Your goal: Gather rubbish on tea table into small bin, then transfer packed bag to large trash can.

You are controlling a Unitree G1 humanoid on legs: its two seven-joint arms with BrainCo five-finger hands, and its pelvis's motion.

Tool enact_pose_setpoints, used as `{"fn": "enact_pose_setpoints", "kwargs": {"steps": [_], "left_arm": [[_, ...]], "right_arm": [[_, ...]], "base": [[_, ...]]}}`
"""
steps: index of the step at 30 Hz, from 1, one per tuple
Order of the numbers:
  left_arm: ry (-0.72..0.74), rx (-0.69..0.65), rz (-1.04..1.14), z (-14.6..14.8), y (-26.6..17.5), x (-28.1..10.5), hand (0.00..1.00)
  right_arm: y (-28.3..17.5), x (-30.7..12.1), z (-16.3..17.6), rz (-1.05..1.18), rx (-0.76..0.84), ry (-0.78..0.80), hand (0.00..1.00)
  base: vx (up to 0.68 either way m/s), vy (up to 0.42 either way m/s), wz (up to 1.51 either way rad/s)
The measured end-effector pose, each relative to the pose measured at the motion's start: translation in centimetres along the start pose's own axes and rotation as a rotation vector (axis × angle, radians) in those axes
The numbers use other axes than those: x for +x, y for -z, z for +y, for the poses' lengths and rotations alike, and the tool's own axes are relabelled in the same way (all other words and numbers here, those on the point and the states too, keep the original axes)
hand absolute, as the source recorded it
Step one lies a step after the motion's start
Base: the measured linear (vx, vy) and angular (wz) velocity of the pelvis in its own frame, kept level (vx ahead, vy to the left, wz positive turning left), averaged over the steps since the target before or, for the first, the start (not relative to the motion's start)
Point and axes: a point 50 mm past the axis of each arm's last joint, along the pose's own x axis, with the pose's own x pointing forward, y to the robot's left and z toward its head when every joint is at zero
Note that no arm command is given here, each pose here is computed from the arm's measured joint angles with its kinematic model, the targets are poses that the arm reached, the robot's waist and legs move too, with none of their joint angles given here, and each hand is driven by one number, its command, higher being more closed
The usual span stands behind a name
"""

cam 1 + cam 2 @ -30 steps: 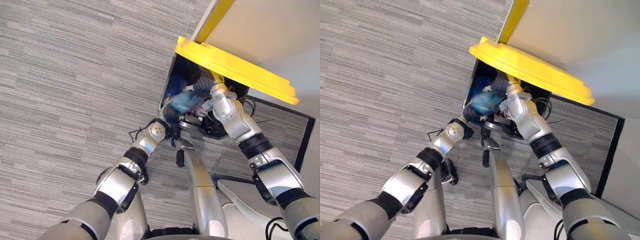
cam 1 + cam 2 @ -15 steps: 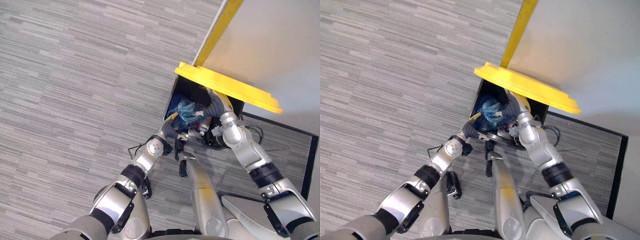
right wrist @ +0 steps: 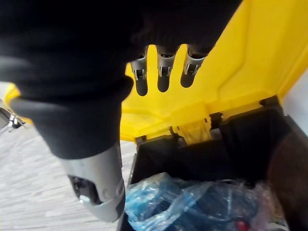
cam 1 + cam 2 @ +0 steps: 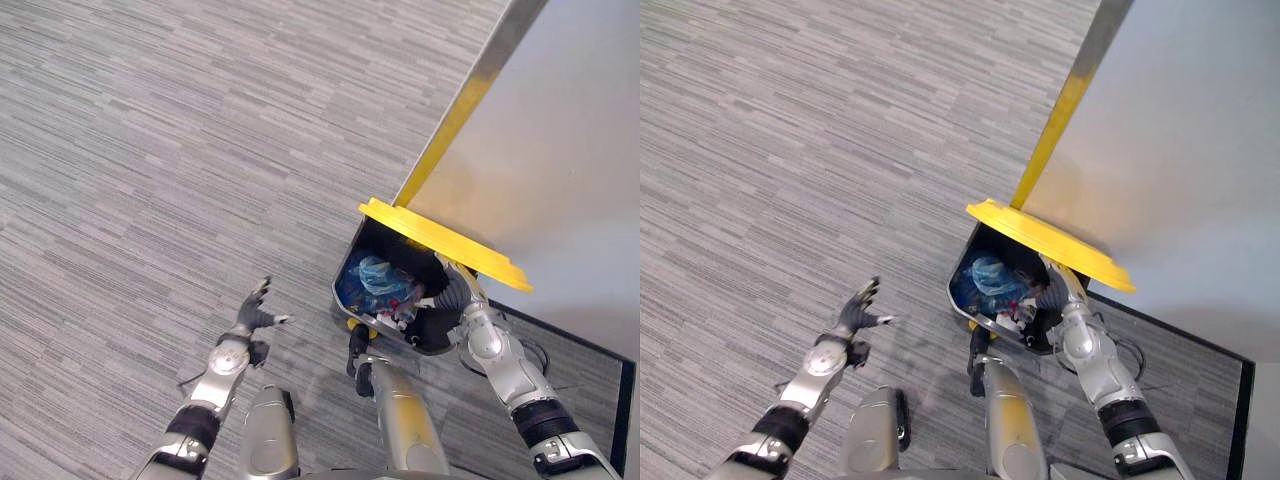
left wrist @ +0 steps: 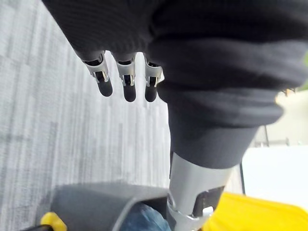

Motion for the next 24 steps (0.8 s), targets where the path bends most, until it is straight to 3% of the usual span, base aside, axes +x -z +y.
{"fn": "enact_pose_setpoints", "kwargs": {"steps": [1, 2, 7, 9, 13, 16, 17, 22, 24], "left_arm": [[-0.052, -0.015, 0.178, 1.2, 4.5, -1.6, 0.00], [-0.061, -0.022, 0.219, 1.3, 5.7, -2.3, 0.00], [-0.088, -0.096, 0.297, 0.7, 7.8, -3.6, 0.00], [-0.084, -0.156, 0.332, -0.9, 8.7, -4.3, 0.00], [-0.062, -0.176, 0.358, -2.2, 9.5, -5.3, 0.00], [-0.063, -0.180, 0.345, -2.4, 9.1, -5.1, 0.00], [-0.038, -0.196, 0.341, -3.6, 8.8, -5.0, 0.00], [0.021, -0.242, 0.328, -6.7, 7.9, -4.6, 0.00], [0.008, -0.236, 0.344, -6.5, 8.4, -5.0, 0.00]], "right_arm": [[0.2, -0.6, 1.7, 0.029, 0.067, -0.022, 0.00], [-0.1, -0.7, 2.5, 0.031, 0.097, -0.032, 0.00], [0.5, -2.0, 3.9, 0.061, 0.144, -0.053, 0.00], [1.1, -3.7, 5.7, 0.107, 0.258, -0.079, 0.00], [3.5, -8.4, 10.3, 0.318, 0.494, -0.164, 0.00], [4.6, -9.9, 11.6, 0.424, 0.586, -0.162, 0.00], [5.4, -10.5, 12.0, 0.480, 0.620, -0.147, 0.00], [8.3, -12.4, 13.3, 0.664, 0.644, -0.187, 0.00], [9.1, -13.0, 13.4, 0.718, 0.660, -0.172, 0.00]], "base": [[-0.05, 0.030, -0.02], [-0.06, 0.037, -0.10], [-0.10, 0.071, -0.27], [-0.25, 0.044, -0.43], [-0.16, -0.065, -0.29], [-0.17, -0.174, -0.83], [-0.15, -0.163, -0.82], [-0.07, -0.176, -0.55], [-0.06, -0.049, -0.18]]}}
